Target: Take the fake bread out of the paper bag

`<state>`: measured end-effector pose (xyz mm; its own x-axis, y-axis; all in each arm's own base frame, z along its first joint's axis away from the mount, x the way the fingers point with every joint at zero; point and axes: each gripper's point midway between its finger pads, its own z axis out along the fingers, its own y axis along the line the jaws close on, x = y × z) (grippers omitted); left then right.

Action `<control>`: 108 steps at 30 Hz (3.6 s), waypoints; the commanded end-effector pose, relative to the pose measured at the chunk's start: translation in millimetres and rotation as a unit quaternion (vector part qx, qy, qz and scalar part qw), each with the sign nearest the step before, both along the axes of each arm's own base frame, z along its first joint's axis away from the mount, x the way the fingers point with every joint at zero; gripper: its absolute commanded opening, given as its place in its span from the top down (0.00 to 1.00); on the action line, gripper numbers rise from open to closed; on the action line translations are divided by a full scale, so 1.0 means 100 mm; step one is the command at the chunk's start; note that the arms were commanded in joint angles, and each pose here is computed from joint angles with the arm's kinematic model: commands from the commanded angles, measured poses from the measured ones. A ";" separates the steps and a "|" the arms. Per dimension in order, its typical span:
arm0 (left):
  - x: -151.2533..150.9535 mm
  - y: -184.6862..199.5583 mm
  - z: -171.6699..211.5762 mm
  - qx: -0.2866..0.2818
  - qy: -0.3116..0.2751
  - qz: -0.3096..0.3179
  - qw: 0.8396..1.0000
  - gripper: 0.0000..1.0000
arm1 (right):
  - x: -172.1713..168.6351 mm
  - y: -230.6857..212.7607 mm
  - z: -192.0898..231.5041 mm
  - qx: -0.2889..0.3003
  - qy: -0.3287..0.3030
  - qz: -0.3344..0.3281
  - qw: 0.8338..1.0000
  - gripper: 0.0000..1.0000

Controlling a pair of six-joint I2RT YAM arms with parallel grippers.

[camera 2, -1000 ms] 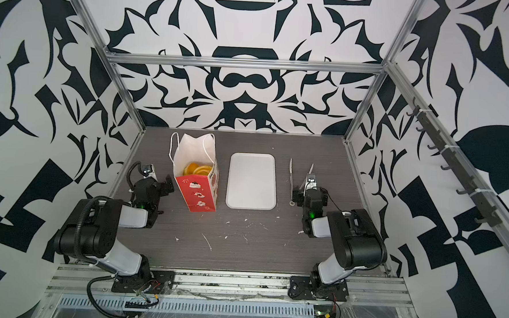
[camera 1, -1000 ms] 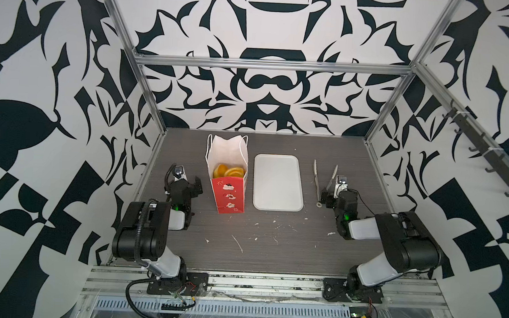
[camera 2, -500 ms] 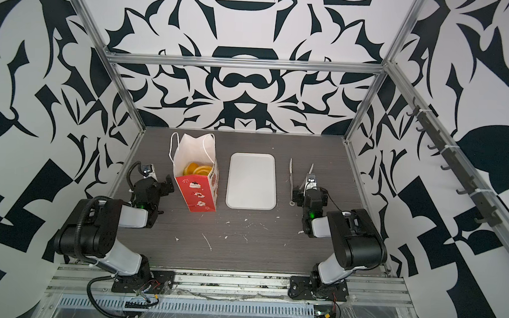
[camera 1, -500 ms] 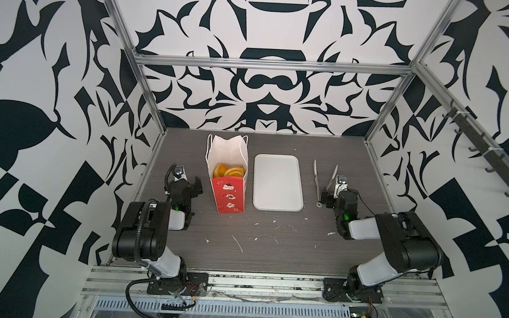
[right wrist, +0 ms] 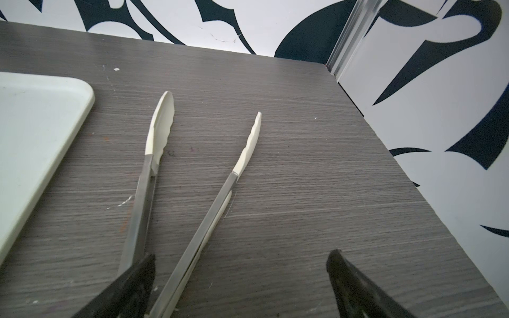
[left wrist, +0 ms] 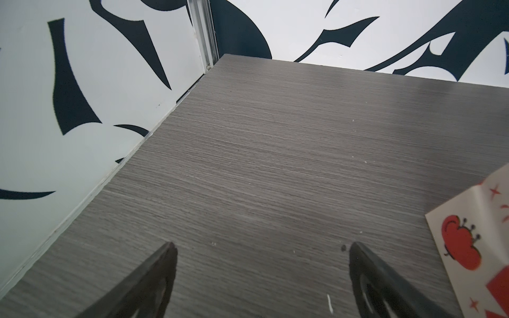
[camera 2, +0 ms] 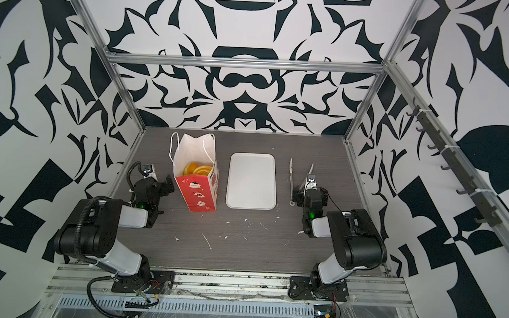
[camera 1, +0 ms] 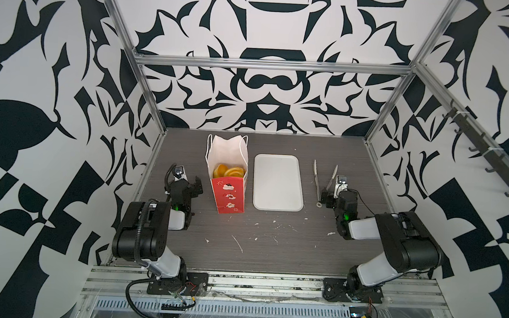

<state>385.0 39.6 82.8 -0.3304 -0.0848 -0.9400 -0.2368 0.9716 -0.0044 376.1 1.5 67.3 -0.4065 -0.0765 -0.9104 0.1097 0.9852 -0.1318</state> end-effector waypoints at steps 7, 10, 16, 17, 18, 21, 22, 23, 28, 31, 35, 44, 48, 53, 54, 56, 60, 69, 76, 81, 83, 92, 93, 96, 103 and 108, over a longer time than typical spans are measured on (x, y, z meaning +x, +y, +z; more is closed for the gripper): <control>0.07 0.01 0.10 -0.006 -0.015 -0.004 1.000 0.01 | 0.09 0.00 0.15 0.006 -0.025 -0.005 1.000 0.00; 0.07 0.01 0.10 -0.005 -0.017 -0.004 1.000 0.01 | 0.08 0.00 0.15 0.006 -0.025 -0.005 1.000 0.01; 0.00 0.07 0.43 -0.002 -0.022 0.017 1.000 0.03 | -0.01 -0.09 0.47 0.003 -0.052 -0.036 0.998 0.03; -0.02 0.06 0.55 -0.003 -0.022 0.019 1.000 0.05 | -0.04 -0.10 0.57 -0.001 -0.055 -0.045 0.997 0.03; -0.03 0.06 0.69 -0.008 -0.033 0.025 0.999 0.05 | -0.06 -0.10 0.68 -0.005 -0.061 -0.054 0.997 0.03; -0.09 -0.08 1.34 -0.023 -0.097 0.008 0.995 0.06 | -0.09 -0.03 1.10 0.016 -0.099 -0.061 0.993 0.01; -0.12 -0.14 1.50 -0.024 -0.104 0.003 0.994 0.07 | -0.10 0.01 1.20 0.016 -0.098 -0.058 0.993 0.00; -0.16 -0.20 1.69 -0.026 -0.116 0.000 0.993 0.07 | -0.11 0.04 1.32 0.019 -0.097 -0.059 0.993 0.00; -0.43 -0.41 2.40 -0.099 -0.107 -0.024 0.989 0.19 | -0.20 0.22 1.44 0.053 -0.023 -0.027 0.998 0.00; -0.66 -0.66 2.58 -0.166 -0.058 -0.080 0.981 0.22 | -0.32 0.40 1.34 0.089 0.026 0.008 0.996 0.01; -1.01 -0.97 2.61 -0.212 0.020 -0.154 0.965 0.22 | -0.51 0.57 1.15 0.115 0.080 0.037 0.990 0.03; -1.14 -1.29 2.40 -0.209 0.122 -0.214 0.946 0.26 | -0.61 0.55 1.00 0.106 0.102 0.036 0.989 0.04; -0.99 -1.25 2.24 -0.185 0.146 -0.181 0.955 0.27 | -0.62 0.55 0.98 0.106 0.103 0.038 0.988 0.04; -0.78 -1.20 2.15 -0.179 0.145 -0.150 0.961 0.31 | -0.64 0.53 0.93 0.106 0.101 0.034 0.989 0.04; -0.74 -1.18 2.15 -0.176 0.141 -0.142 0.964 0.32 | -0.65 0.53 0.93 0.106 0.102 0.033 0.989 0.04; -0.67 -1.16 2.15 -0.173 0.136 -0.132 0.967 0.35 | -0.66 0.52 0.91 0.104 0.103 0.032 0.989 0.04; -0.54 -1.21 2.10 -0.175 0.143 -0.134 0.965 0.35 | -0.67 0.51 0.86 0.101 0.106 0.032 0.989 0.04; -0.32 -1.27 2.04 -0.169 0.150 -0.128 0.966 0.43 | -0.68 0.52 0.72 0.097 0.122 0.031 0.987 0.04; -0.24 -1.30 1.99 -0.171 0.153 -0.124 0.965 0.63 | -0.68 0.52 0.64 0.095 0.129 0.030 0.987 0.04; -0.20 -1.30 1.98 -0.170 0.156 -0.121 0.965 0.73 | -0.67 0.52 0.59 0.092 0.138 0.031 0.986 0.04; -0.20 -1.30 1.99 -0.170 0.155 -0.122 0.965 0.79 | -0.67 0.52 0.57 0.091 0.140 0.031 0.985 0.04; -0.12 -1.29 1.92 -0.158 0.167 -0.115 0.966 1.00 | -0.66 0.52 0.52 0.087 0.150 0.029 0.984 0.04; -0.11 -1.29 1.93 -0.154 0.165 -0.116 0.967 1.00 | -0.66 0.52 0.52 0.087 0.151 0.029 0.984 0.04; -0.05 -1.30 2.01 -0.142 0.160 -0.123 0.969 1.00 | -0.65 0.52 0.52 0.086 0.151 0.028 0.984 0.04; 0.33 -1.18 2.35 -0.074 0.138 -0.121 0.980 1.00 | -0.65 0.50 0.54 0.081 0.147 0.025 0.985 0.04; 0.80 -1.04 2.57 -0.021 0.121 -0.127 0.984 1.00 | -0.67 0.47 0.56 0.074 0.145 0.020 0.986 0.04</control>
<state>444.8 -79.8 316.3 -0.6117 -0.0812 -0.7869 0.0050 0.9943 -0.1065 307.0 51.9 114.5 -0.6793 0.0280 -0.7334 0.0342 0.9994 0.0065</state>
